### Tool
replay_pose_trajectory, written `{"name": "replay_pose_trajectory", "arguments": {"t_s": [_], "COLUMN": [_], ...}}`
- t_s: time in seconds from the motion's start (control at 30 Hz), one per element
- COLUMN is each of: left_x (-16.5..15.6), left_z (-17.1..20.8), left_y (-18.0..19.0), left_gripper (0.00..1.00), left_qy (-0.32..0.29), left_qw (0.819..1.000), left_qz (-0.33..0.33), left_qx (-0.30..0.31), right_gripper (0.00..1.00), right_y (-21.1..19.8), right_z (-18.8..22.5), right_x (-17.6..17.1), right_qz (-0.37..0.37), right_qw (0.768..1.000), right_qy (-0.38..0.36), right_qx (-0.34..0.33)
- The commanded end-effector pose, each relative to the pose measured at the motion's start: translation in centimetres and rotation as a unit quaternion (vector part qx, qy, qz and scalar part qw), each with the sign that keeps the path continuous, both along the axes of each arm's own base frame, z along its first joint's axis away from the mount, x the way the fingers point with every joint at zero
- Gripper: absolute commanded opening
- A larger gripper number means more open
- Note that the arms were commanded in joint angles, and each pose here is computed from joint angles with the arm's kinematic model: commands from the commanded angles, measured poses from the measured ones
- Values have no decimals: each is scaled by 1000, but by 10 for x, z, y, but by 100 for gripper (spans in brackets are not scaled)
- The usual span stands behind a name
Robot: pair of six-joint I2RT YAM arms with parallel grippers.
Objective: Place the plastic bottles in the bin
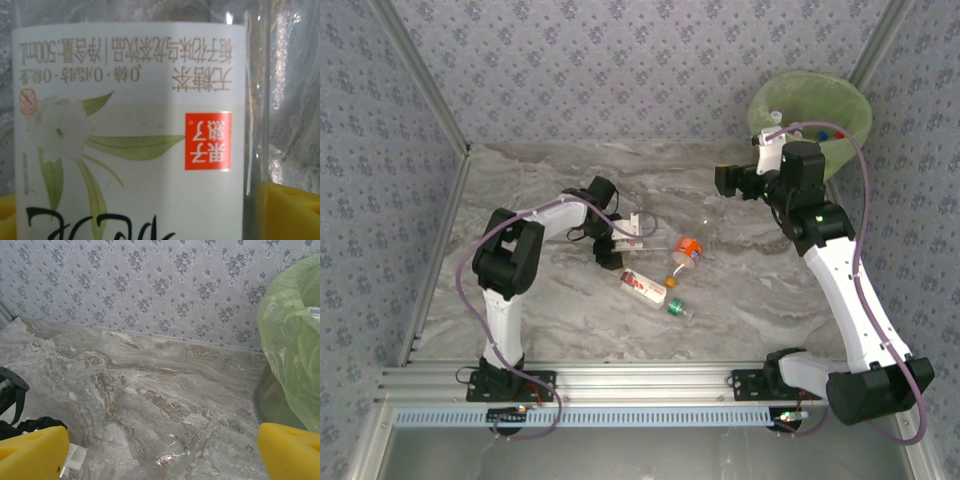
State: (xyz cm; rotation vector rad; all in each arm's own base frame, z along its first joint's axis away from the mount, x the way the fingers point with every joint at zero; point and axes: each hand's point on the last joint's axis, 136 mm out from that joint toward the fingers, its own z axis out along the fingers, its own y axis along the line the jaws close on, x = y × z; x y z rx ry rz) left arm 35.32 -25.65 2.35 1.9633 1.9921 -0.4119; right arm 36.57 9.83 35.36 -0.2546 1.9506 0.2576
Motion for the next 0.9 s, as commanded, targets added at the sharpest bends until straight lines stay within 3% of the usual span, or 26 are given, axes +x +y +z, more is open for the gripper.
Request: {"name": "replay_pose_trajectory", "arguments": {"t_s": [0.0, 0.17, 0.4, 0.6, 0.87], "left_x": [-4, 6, 28, 38, 47], "left_z": [3, -3, 10, 37, 74], "left_y": [1, 9, 13, 10, 16], "left_gripper": [87, 73, 56, 26, 2], "left_qy": [18, 18, 5, -51, -105], "left_qw": [1000, 999, 994, 986, 965], "left_qz": [-3, 32, 112, 157, 227], "left_qx": [12, 30, 9, -28, -78], "right_gripper": [99, 99, 99, 99, 99], "right_y": [0, -1, -1, -2, -31], "right_z": [1, 1, -1, -5, -13], "right_x": [-4, -3, -5, -2, 13], "right_qz": [0, 0, 1, -5, -127], "right_qw": [1000, 1000, 1000, 1000, 990], "right_qy": [-4, -5, -4, -1, 4], "right_qx": [-6, -7, -11, -4, 65]}}
